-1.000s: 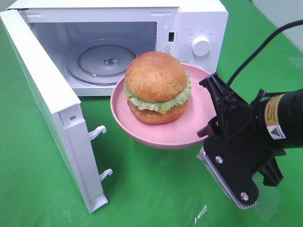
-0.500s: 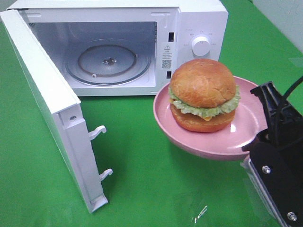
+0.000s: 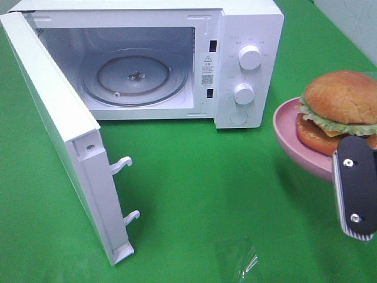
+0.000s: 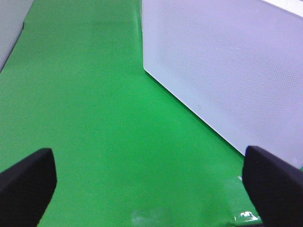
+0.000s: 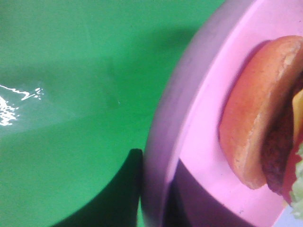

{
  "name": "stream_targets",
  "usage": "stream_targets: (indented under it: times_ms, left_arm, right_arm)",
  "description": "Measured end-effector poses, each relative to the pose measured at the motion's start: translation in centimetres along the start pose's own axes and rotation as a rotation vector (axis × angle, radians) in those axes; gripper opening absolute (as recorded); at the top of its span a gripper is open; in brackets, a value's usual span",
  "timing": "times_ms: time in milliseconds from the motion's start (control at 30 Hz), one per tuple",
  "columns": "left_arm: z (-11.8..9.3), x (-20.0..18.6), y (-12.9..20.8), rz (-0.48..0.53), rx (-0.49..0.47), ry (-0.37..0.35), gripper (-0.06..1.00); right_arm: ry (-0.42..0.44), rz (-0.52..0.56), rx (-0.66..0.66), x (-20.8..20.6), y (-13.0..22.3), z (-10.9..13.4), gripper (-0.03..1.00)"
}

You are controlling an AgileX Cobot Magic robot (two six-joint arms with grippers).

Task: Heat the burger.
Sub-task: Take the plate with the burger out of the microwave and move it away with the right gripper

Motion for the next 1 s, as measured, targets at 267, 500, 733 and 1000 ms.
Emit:
stream_targets:
  times_ms: [267,500,733,1000]
  left_arm:
    - [0.0,0.0,0.0,0.0,0.0,0.0,0.99]
    - [0.0,0.0,0.0,0.0,0.0,0.0,0.99]
    - [0.0,0.0,0.0,0.0,0.0,0.0,0.99]
    - [0.0,0.0,0.0,0.0,0.0,0.0,0.99]
  right_arm:
    - [0.033,0.165,0.293,-0.2,2.8,-0.2,0.1]
    - [0.054,0.222,0.478,-0.5,3.9,0.0,0.1]
    - [0.081,0.245,0.573,-0.4,4.2,-0.1,0.1]
    - [0.081,0.346,0.637,1.6,4.8,0.1,0.1]
Point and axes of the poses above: a point on each arm's last joint axis where the gripper is mounted, x pointing out along that axis toward the gripper, z along the wrist's bending axis when the last joint is at zero, y = z × x, the point moved 8 cm from there along x, pointing out along that axis toward the gripper, and after that the axes turned 7 degrees about x, right-handed, at the moved point
